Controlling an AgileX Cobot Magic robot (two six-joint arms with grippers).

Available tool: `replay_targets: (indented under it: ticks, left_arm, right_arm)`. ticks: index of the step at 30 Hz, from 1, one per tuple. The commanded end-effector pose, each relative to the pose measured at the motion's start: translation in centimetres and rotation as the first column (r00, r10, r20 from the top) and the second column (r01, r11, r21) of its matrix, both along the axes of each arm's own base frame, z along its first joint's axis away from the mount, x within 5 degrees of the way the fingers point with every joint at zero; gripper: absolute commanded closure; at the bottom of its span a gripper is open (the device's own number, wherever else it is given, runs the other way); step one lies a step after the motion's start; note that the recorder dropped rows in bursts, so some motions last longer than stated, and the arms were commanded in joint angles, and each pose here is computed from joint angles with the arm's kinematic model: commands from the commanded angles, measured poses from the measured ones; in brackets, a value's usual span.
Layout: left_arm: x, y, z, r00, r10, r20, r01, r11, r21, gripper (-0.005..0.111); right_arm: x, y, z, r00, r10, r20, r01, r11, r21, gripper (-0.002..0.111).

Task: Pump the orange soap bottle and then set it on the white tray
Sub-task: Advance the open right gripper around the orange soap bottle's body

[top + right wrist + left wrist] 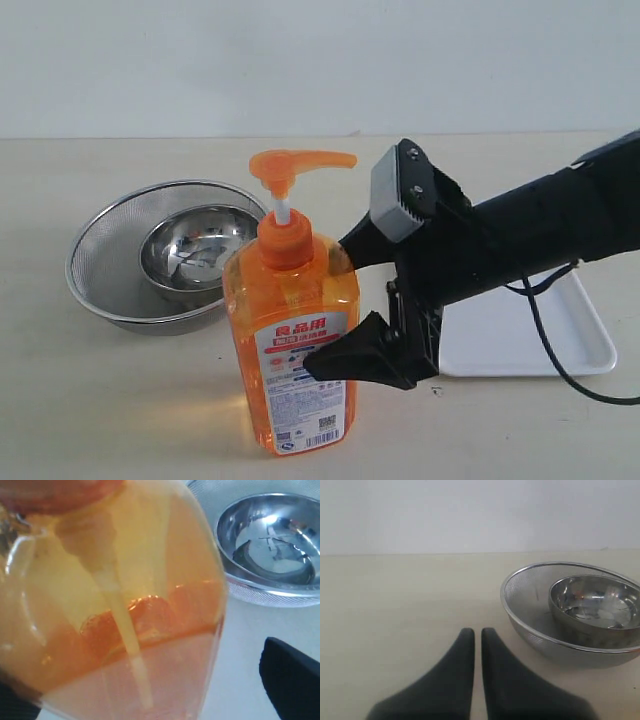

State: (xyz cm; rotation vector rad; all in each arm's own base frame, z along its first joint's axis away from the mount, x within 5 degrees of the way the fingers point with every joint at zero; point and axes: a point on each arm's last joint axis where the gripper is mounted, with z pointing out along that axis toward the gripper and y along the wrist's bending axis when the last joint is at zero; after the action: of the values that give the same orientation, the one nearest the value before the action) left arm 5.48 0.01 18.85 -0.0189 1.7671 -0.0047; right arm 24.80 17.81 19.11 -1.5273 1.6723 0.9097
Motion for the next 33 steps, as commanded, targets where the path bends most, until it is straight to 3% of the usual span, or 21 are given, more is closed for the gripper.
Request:
replay_targets:
  ticks: [1,11,33]
  left_arm:
    - [0.0,0.0,-0.1,1.000,0.002,0.005,-0.002,1.000,-0.008,0.102]
    - [0.0,0.0,-0.1,1.000,0.002,0.003,-0.002,1.000,-0.008,0.102]
    - [0.0,0.0,-0.1,1.000,0.002,0.003,-0.002,1.000,-0.008,0.102]
  right_arm:
    - [-0.8,1.0,0.1,0.997,0.076,0.016,-0.076,0.997,-0.008,0.006]
    - [-2.1,2.6,0.1,0.990,0.142,0.022,-0.142,0.990,-0.017,0.006]
    - [-2.2,2.7,0.3,0.993,0.093,-0.071,-0.092,0.996,0.014,0.006]
